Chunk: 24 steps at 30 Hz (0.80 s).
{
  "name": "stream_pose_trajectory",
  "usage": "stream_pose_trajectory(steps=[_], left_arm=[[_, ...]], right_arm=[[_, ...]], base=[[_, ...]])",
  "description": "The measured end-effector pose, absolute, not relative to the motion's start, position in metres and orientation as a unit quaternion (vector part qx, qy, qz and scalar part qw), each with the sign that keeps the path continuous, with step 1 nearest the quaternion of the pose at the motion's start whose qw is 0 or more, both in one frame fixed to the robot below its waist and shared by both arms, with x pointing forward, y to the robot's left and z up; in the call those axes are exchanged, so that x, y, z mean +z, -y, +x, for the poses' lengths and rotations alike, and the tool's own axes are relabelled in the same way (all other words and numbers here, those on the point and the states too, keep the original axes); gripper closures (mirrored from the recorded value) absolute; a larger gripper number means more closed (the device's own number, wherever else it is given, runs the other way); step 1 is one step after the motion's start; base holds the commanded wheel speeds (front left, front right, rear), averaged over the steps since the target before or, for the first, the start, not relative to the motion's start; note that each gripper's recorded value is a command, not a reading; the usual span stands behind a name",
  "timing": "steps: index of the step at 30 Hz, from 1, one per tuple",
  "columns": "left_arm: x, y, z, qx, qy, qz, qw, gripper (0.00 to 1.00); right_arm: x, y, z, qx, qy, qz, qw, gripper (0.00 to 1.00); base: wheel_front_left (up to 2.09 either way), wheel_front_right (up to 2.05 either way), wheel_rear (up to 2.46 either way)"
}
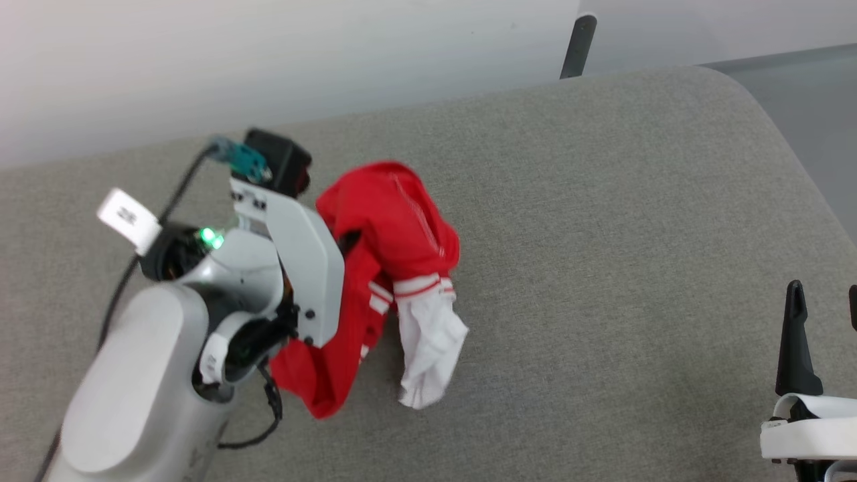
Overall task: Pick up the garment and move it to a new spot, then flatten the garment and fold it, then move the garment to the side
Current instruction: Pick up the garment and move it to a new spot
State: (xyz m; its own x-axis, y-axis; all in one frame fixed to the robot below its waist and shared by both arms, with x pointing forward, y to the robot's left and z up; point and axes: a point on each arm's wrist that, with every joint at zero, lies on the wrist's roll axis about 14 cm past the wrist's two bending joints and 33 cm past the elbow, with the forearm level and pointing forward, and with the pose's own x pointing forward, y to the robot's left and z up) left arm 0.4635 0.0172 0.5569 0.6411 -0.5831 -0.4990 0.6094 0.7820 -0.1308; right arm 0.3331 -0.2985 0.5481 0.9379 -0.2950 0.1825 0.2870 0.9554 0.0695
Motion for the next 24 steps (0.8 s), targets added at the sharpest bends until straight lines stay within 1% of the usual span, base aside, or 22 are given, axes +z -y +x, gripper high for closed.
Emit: stream_pose_trajectory(steps=[7, 13, 14, 15, 16, 17, 18, 19, 22, 24], left_arm=[[0.502, -0.020, 0.454, -0.332, -0.338, 0.026, 0.880, 1.00], [0.472, -0.025, 0.452, -0.326, -0.382, 0.024, 0.864, 1.00], [0.470, -0.027, 0.452, -0.324, -0.386, 0.023, 0.863, 0.85], [0.469, -0.026, 0.452, -0.324, -0.389, 0.016, 0.862, 0.66], [0.470, -0.025, 0.452, -0.325, -0.390, 0.009, 0.862, 0.56], [0.472, -0.024, 0.453, -0.327, -0.389, 0.007, 0.861, 0.51], [0.475, -0.025, 0.454, -0.327, -0.386, 0.009, 0.863, 0.18], [0.478, -0.026, 0.455, -0.326, -0.383, 0.010, 0.864, 0.11], [0.487, -0.029, 0.454, -0.326, -0.375, 0.002, 0.868, 0.11], [0.498, -0.030, 0.454, -0.328, -0.359, 0.001, 0.874, 0.05]], right_arm=[[0.541, 0.294, 0.338, -0.142, 0.087, 0.026, 0.986, 0.00], [0.541, 0.289, 0.344, -0.133, 0.088, 0.028, 0.987, 0.00], [0.540, 0.288, 0.344, -0.132, 0.087, 0.028, 0.987, 0.00], [0.540, 0.287, 0.344, -0.130, 0.087, 0.029, 0.987, 0.00], [0.540, 0.286, 0.345, -0.128, 0.087, 0.029, 0.987, 0.00], [0.540, 0.284, 0.345, -0.126, 0.088, 0.030, 0.988, 0.00], [0.541, 0.283, 0.345, -0.124, 0.088, 0.030, 0.988, 0.00], [0.542, 0.281, 0.346, -0.121, 0.090, 0.031, 0.988, 0.00], [0.544, 0.276, 0.347, -0.112, 0.093, 0.030, 0.989, 0.00], [0.546, 0.269, 0.350, -0.102, 0.094, 0.028, 0.990, 0.00]], base=[[0.00, 0.00, 0.00], [0.00, 0.00, 0.00], [0.00, 0.00, 0.00], [0.00, 0.00, 0.00], [0.00, 0.00, 0.00], [0.00, 0.00, 0.00], [0.00, 0.00, 0.00], [0.00, 0.00, 0.00], [0.00, 0.00, 0.00], [0.00, 0.00, 0.00]])
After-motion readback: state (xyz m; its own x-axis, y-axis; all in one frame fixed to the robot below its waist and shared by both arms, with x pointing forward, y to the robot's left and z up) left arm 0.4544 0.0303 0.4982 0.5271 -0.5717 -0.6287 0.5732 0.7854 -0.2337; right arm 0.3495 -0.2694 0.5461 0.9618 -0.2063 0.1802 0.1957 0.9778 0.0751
